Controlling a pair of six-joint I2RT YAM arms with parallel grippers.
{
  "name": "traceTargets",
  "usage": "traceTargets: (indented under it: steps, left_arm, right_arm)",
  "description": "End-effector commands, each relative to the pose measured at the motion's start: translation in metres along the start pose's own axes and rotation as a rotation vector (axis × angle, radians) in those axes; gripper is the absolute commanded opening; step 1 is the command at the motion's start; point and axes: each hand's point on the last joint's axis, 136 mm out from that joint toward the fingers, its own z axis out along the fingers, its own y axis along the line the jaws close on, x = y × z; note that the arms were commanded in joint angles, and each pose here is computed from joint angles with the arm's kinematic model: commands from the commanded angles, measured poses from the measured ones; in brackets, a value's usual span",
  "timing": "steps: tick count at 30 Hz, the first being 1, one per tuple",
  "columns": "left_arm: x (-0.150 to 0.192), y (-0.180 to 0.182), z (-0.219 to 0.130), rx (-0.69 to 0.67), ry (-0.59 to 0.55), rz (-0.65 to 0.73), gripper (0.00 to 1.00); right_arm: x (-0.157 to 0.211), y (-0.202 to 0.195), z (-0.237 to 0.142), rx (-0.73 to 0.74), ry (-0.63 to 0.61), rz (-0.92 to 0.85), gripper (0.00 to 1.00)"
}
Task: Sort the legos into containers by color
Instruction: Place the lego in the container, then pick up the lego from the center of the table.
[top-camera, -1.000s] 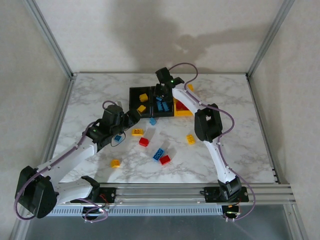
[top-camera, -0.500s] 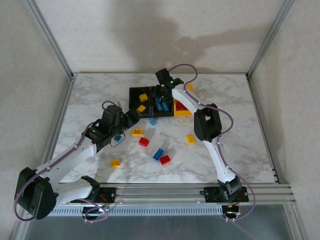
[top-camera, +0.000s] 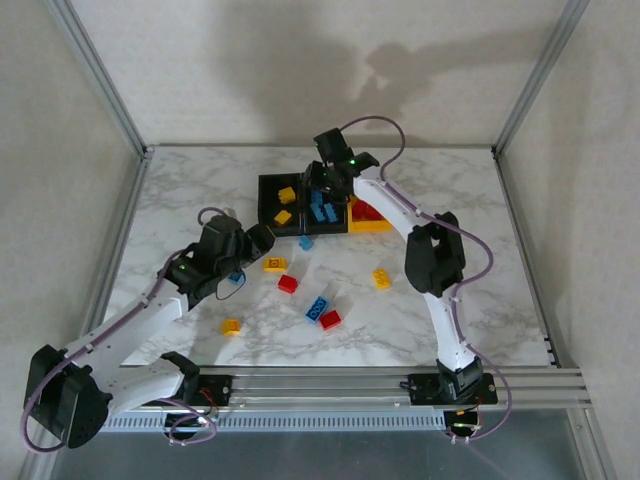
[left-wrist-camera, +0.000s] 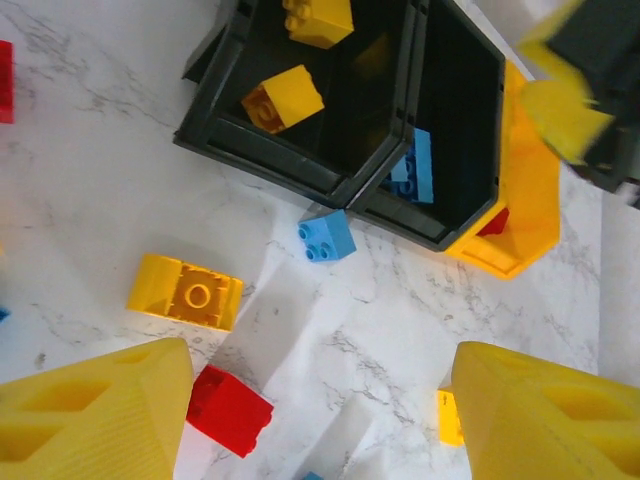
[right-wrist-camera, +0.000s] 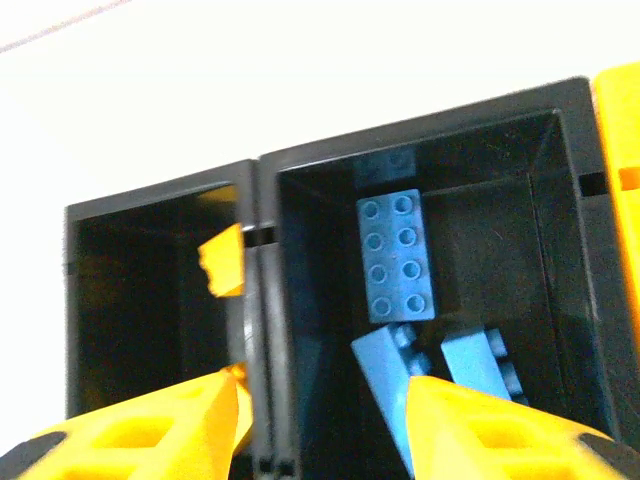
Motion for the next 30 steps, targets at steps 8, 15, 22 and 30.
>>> traceTargets:
  steps: [8,15,22,30]
  left_arm:
    - [0.012,0.035,0.013,-0.204,0.087,0.11,0.69]
    - [0.013,0.027,0.03,-0.244,0.164,0.229,0.68]
    - [0.016,0.025,0.056,-0.324,0.228,0.333,0.68]
    - [0.043,0.03,0.094,-0.419,0.334,0.469,0.77]
  right_arm:
    - [0.052,0.012,-0.093,-0.254,-0.039,-0.164,0.59]
    - [0.138,-0.009,-0.124,-0.418,0.131,-0.267,0.6]
    - [0.193,-0.032,-0.148,-0.506,0.195,-0.309,0.61]
    - [0.207,-0.043,-0.154,-0.506,0.198,-0.3,0.62]
